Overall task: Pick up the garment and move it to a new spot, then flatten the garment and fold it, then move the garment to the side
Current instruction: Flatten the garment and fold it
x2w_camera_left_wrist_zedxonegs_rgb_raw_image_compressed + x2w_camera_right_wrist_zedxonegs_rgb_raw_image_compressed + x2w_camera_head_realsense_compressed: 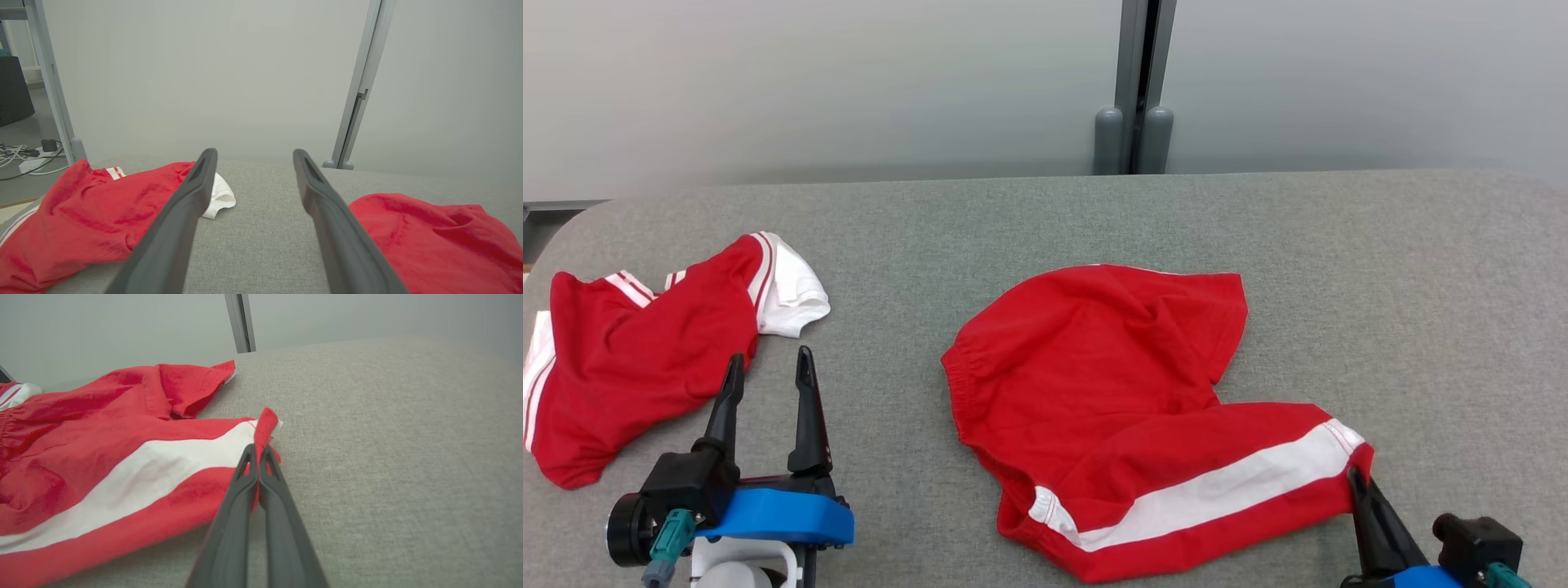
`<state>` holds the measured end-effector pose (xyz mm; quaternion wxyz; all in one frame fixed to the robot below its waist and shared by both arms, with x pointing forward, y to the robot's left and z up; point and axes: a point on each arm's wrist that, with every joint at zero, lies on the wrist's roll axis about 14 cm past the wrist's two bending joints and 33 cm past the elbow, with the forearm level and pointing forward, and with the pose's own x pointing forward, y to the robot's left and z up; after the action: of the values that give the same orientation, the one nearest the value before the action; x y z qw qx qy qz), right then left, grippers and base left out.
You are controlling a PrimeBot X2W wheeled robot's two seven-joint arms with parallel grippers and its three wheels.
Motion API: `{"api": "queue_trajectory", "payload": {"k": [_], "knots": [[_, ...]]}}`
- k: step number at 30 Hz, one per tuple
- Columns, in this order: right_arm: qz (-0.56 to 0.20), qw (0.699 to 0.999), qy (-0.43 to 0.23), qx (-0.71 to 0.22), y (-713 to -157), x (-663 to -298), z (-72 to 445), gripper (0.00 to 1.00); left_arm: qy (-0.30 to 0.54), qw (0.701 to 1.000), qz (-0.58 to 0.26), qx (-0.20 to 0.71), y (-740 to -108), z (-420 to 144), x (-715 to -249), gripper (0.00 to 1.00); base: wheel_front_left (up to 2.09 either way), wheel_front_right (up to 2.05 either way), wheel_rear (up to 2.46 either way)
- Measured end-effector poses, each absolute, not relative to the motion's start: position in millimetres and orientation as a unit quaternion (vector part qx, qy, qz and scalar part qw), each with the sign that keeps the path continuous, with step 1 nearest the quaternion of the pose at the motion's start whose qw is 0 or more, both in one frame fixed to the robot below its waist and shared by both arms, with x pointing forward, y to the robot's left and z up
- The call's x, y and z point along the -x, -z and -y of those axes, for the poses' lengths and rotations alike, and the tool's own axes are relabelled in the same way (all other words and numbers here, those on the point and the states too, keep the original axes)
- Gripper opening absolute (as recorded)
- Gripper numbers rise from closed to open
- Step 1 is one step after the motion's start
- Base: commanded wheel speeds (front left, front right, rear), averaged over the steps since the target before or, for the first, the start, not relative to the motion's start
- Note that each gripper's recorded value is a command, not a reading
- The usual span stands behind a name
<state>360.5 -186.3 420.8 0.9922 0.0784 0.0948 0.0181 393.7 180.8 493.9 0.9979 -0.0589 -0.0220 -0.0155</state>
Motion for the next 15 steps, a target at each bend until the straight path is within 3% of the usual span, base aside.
{"api": "queue_trajectory", "payload": {"k": [1,5,15], "knots": [[-0.102,0.991,-0.016,-0.081,-416.7,-355.0,185.9,1.00,0.016,0.998,0.023,0.060,-494.5,-180.5,-393.6,1.00,0.00,0.00,0.00],[-0.098,0.992,-0.005,-0.085,-418.3,-350.0,190.2,1.00,0.017,0.998,0.022,0.062,-494.3,-179.2,-392.4,1.00,0.00,0.00,0.00],[0.038,0.998,-0.034,-0.048,-503.6,-385.3,179.3,1.00,0.018,0.998,0.026,0.058,-496.8,-180.5,-391.5,1.00,0.00,0.00,0.00]]}}
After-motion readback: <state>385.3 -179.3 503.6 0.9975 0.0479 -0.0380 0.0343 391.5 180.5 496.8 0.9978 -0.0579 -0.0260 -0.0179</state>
